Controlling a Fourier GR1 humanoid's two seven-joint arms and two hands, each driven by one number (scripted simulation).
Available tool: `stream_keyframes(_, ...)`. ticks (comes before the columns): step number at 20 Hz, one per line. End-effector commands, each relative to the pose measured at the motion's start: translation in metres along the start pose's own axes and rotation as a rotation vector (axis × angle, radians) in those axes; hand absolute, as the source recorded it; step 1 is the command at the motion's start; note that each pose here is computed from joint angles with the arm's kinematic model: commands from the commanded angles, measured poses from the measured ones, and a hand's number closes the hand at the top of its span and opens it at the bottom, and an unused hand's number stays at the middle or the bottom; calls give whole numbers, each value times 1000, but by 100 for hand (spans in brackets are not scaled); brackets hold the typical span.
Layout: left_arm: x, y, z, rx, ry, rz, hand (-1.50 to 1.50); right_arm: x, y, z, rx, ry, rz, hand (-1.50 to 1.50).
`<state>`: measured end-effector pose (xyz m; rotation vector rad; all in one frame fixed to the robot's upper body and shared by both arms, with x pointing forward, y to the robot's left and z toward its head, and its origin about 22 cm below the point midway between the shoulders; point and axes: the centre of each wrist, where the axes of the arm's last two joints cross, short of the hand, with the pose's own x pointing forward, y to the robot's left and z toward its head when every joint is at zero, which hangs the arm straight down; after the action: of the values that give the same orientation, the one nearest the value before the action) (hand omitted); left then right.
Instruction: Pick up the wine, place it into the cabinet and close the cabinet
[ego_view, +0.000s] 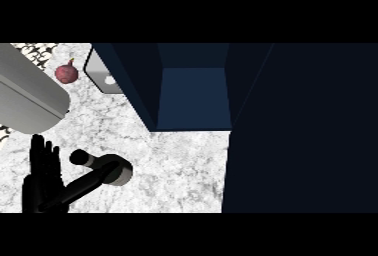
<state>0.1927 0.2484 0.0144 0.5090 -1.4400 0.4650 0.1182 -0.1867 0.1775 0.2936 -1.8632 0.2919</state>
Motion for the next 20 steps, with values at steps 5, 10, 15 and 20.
stream_keyframes(5,-43,7,-17,-44,22,36,-150,51,-1,36,9,-93,-10,-150)
stream_keyframes(10,-73,2,-3,-49,58,45,-150,45,-1,38,8,-99,-11,-150)
stream_keyframes(15,-96,-14,14,-77,50,41,-150,48,-3,34,17,-91,-27,-150)
stream_keyframes(20,-120,-3,2,-86,70,60,-150,48,-6,28,3,-106,-11,-150)
